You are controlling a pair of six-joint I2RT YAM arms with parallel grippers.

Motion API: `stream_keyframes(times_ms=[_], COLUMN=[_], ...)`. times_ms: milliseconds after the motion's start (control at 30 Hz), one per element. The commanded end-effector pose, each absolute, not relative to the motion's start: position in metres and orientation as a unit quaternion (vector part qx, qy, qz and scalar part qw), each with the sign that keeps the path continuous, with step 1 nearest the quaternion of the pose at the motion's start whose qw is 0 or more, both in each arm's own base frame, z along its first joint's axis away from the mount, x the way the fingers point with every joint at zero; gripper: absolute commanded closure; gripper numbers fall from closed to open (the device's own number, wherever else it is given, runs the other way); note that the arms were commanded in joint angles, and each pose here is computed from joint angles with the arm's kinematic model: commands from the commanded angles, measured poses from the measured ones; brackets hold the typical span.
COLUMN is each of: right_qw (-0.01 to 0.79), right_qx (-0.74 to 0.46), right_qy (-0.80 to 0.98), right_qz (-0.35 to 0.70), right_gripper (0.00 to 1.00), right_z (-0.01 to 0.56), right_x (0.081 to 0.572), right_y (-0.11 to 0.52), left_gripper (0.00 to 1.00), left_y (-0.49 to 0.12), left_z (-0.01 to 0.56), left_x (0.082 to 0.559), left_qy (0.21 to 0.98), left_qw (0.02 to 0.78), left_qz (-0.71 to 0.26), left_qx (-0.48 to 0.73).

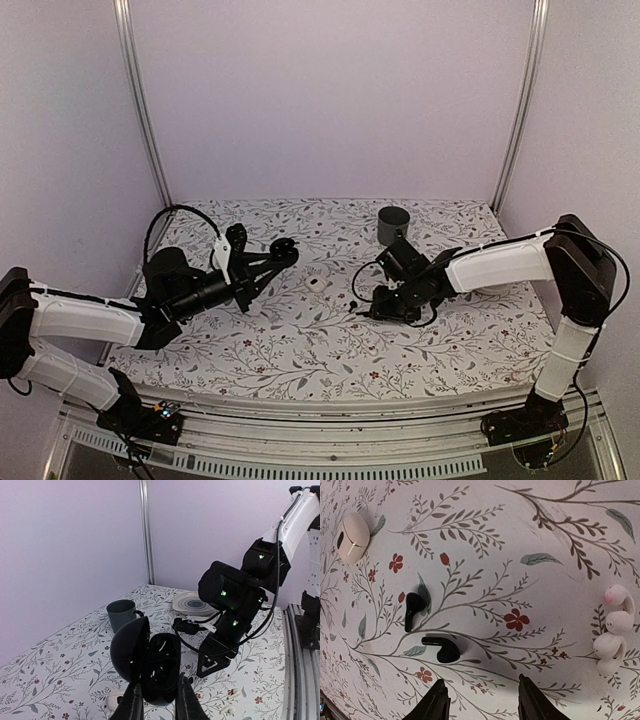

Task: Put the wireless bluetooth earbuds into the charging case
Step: Adjust the right earbud at the center of the board.

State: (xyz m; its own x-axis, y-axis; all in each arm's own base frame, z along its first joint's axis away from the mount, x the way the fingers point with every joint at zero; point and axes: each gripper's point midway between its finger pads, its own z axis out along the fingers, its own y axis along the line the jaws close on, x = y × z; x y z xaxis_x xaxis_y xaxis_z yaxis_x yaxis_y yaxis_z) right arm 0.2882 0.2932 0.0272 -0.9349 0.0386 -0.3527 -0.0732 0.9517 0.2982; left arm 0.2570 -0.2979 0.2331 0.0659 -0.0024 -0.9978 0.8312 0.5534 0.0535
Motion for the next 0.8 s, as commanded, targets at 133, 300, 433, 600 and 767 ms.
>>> stream_keyframes(times_ms=[133,300,433,600,767], right_qw=[0.212,0.209,0.201,0.197,0.199], right_qx=[0.006,0.007,0.002,-0.012,-0.012], right_qy=[0.963,0.968,0.973,0.975,0.974], right_qz=[0.165,0.139,0.114,0.106,0.110], right_gripper=[0.55,0.60,0.61,0.62,0.62], right_z=[0.043,0.032,0.020,0.018,0.026], right_x=[0.315,0.319,0.316,0.308,0.301], right_y=[0.318,0.317,0.310,0.312,0.308], left_gripper=[1.00,1.00,1.00,1.00,1.00], left_y=[-0.299,-0.299,-0.298,-0.299,-0.299], left_z=[0.246,0.248,0.249,0.250,0.250], left_x=[0.249,0.248,0.247,0.247,0.247], left_qy=[0.585,0.582,0.581,0.580,0.580], left_qw=[0.652,0.654,0.654,0.654,0.655], left_qz=[-0.335,-0.336,-0.338,-0.338,-0.338], left_qx=[0.347,0.348,0.348,0.348,0.347])
